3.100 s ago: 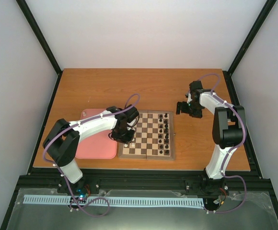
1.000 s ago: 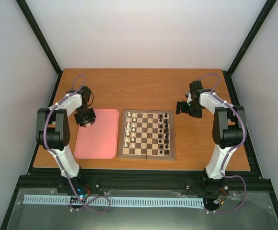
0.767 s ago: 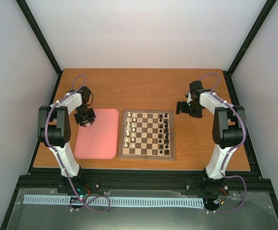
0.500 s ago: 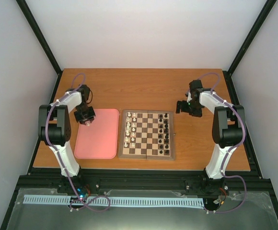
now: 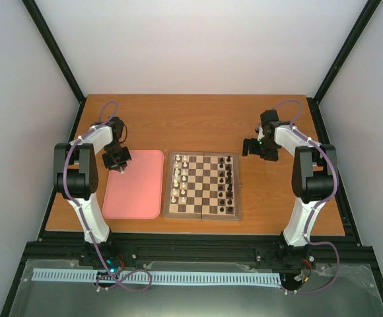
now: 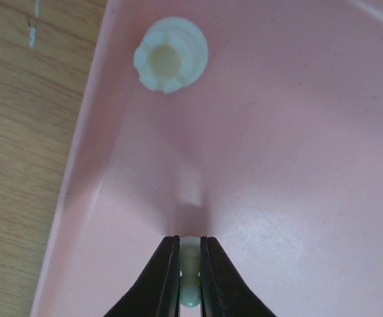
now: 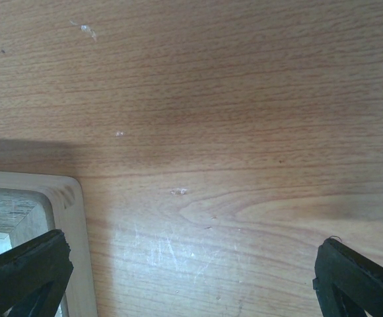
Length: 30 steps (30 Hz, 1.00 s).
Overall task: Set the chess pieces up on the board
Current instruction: Pick up the chess piece from the storage box, then place the chess piece on the chessboard.
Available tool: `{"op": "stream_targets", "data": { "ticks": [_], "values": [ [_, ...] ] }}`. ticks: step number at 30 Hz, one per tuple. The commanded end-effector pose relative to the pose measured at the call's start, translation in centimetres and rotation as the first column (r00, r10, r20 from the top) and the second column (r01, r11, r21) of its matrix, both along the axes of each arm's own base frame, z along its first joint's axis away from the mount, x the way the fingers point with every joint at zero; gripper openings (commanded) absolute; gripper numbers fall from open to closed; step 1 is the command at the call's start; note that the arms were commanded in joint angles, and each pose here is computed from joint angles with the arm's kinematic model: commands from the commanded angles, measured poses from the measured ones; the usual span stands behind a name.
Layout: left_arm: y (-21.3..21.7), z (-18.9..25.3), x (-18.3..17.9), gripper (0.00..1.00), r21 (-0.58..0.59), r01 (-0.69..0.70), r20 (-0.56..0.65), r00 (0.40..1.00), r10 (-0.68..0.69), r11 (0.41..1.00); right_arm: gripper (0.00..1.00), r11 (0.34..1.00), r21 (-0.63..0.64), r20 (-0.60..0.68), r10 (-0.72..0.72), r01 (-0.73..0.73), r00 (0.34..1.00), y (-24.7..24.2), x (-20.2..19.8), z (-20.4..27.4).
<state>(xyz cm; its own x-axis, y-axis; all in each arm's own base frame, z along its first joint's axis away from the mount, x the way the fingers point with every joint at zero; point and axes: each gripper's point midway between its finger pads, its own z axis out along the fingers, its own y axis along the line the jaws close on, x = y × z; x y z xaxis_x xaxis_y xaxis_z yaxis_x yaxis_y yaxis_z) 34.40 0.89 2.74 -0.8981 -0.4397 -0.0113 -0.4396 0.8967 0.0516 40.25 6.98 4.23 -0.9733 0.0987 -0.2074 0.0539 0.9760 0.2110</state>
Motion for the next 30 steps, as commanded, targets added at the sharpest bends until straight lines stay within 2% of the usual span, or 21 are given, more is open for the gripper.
{"op": "stream_targets", "data": {
  "ticks": [1,8,13,20,28,30],
  "values": [
    [-0.3,1.6,0.8,0.03,-0.037,0.0,0.039,0.999,0.002,0.999,1.0,1.0,-0.008,0.004,-0.01,0.01,1.0,-0.5,0.4,0.0],
    [-2.7,5.0,-2.6,0.01,-0.112,0.044,0.051,0.998,-0.038,0.993,1.0,1.0,-0.003,0.009,-0.013,0.013,1.0,-0.4,0.4,0.2],
    [-9.1,8.8,-6.6,0.02,-0.158,0.241,0.058,0.97,-0.234,0.958,1.0,1.0,-0.005,0.01,-0.014,0.014,1.0,-0.5,0.4,0.3],
    [-20.0,11.5,-11.8,0.07,-0.248,0.533,0.08,0.843,-0.532,0.809,1.0,1.0,0.008,0.022,-0.017,0.017,1.0,-0.3,0.2,0.8],
    [-25.6,12.0,-15.6,0.08,-0.217,0.721,0.078,0.685,-0.724,0.658,1.0,1.0,0.015,0.038,-0.012,0.012,0.999,-0.2,-0.2,1.2],
    [-25.7,11.4,-15.9,0.08,-0.192,0.74,0.064,0.664,-0.745,0.644,1.0,1.0,0.017,0.039,-0.012,0.011,0.999,-0.2,-0.4,1.1]
  ]
}}
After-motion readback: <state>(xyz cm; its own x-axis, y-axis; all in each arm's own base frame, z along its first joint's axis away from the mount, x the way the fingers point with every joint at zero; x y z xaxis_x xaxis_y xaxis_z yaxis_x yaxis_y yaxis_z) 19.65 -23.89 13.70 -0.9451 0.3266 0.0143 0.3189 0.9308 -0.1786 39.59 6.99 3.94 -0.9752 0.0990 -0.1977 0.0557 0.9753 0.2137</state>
